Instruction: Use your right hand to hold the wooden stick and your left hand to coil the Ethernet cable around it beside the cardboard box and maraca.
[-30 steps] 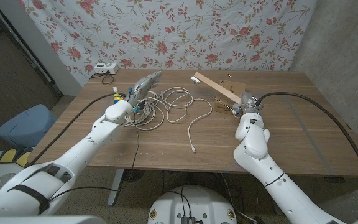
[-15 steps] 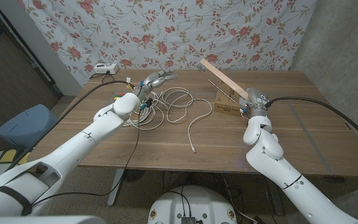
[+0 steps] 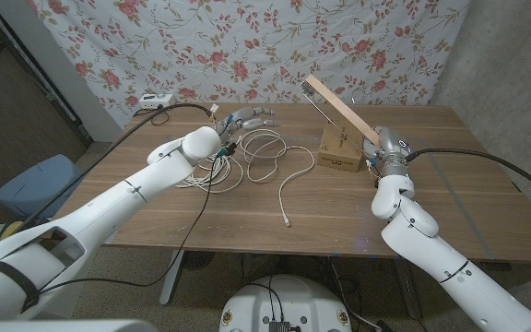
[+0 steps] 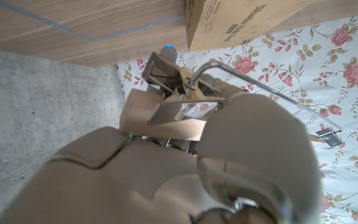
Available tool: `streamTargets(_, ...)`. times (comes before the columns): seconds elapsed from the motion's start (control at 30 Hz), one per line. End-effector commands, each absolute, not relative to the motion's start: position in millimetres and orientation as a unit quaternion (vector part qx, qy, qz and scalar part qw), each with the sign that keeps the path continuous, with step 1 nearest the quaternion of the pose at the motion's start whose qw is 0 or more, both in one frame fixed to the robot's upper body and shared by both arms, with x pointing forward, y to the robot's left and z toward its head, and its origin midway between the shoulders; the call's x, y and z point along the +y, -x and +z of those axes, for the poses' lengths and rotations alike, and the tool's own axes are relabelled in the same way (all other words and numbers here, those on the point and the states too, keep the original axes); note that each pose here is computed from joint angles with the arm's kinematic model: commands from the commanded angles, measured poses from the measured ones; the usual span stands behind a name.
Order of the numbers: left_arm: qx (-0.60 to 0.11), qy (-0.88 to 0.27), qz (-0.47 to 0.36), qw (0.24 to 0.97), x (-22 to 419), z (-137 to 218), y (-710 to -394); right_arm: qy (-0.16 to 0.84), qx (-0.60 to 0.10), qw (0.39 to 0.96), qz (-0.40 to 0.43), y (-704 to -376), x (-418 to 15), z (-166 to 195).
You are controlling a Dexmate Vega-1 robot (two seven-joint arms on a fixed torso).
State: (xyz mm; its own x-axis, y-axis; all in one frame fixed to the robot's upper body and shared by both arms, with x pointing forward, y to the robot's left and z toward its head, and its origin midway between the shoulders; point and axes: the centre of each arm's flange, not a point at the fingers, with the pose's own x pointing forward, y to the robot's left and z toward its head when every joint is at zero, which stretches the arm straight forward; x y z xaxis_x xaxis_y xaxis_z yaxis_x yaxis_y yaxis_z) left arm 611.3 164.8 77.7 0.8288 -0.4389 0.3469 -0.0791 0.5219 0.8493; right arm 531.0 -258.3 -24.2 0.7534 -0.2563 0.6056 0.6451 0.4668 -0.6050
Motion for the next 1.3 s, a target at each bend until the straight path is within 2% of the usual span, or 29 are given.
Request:
streamTargets(0.03, -0.225, -0.570, -0.105, 0.783, 137.9, 86.7, -601.3, 0.421, -0.245, 0.827, -0.281, -529.0, -275.6, -23.9)
streamTargets(0.83, -0.115, -0.715, -0.151, 0.672, 74.5, 88.7, -605.4, 0.402, -0.261, 0.829, -0.287, -525.5, -292.8, -28.5)
streamTargets(1.3, -0.088, -0.742, -0.167, 0.644, 59.1, 80.9, -613.3, 0.397, -0.263, 0.832, -0.284, -524.3, -297.8, -31.1)
